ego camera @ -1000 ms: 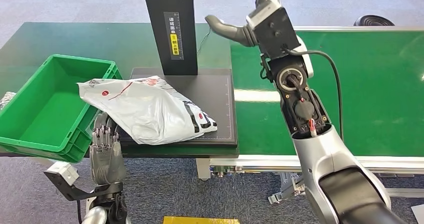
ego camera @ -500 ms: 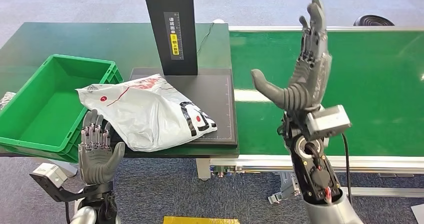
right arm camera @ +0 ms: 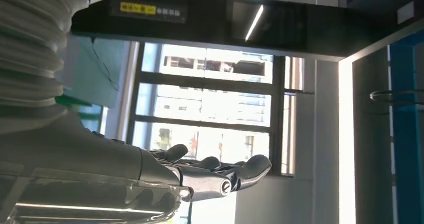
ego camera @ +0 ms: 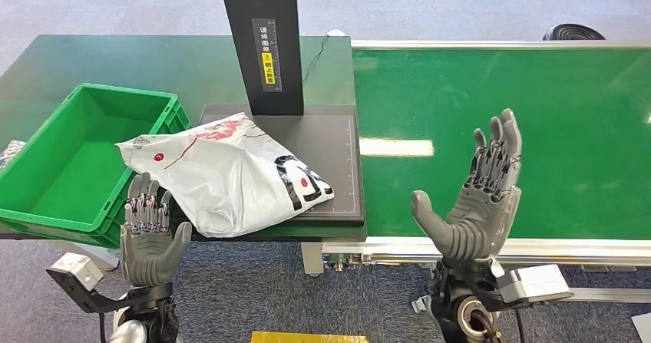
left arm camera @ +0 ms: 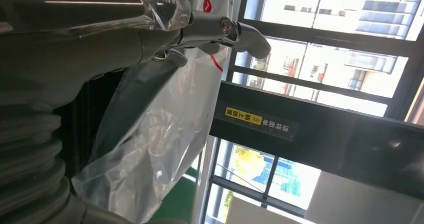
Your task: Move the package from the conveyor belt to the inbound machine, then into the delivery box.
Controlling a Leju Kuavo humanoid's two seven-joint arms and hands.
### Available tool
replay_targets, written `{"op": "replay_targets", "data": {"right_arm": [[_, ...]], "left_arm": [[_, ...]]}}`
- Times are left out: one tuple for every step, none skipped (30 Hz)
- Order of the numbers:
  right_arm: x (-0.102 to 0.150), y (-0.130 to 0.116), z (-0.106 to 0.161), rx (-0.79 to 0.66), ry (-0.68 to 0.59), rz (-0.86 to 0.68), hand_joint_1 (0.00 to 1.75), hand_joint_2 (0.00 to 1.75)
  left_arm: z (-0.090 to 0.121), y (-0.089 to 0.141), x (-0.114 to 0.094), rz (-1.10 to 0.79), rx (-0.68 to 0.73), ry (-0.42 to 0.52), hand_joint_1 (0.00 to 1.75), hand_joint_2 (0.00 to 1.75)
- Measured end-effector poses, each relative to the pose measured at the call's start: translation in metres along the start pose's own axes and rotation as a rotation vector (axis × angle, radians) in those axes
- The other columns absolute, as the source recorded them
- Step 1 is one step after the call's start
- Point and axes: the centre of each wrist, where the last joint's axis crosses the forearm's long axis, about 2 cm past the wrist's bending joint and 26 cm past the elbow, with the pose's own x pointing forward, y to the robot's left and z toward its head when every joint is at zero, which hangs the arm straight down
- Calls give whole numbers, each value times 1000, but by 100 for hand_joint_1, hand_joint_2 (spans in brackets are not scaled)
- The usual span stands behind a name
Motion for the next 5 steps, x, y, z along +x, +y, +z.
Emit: {"op": "replay_targets", "data": {"right_arm": [[2, 3, 4, 1, 14, -12, 0, 175], [3, 6, 7, 5, 24, -21, 0, 175], [5, 8, 11, 11, 35, -28, 0, 175], [6, 10, 15, 17, 47, -35, 0, 175], [7, 11, 17, 22, 53, -38, 0, 175]], "left_arm": [[0, -1, 0, 2, 0, 1, 0, 175], [0, -2, 0, 4, -1, 1, 0, 175], [0, -2, 0, 3, -4, 0, 0, 175], [0, -3, 1, -2, -12, -4, 0, 175], [0, -3, 2, -4, -16, -6, 0, 175]]}}
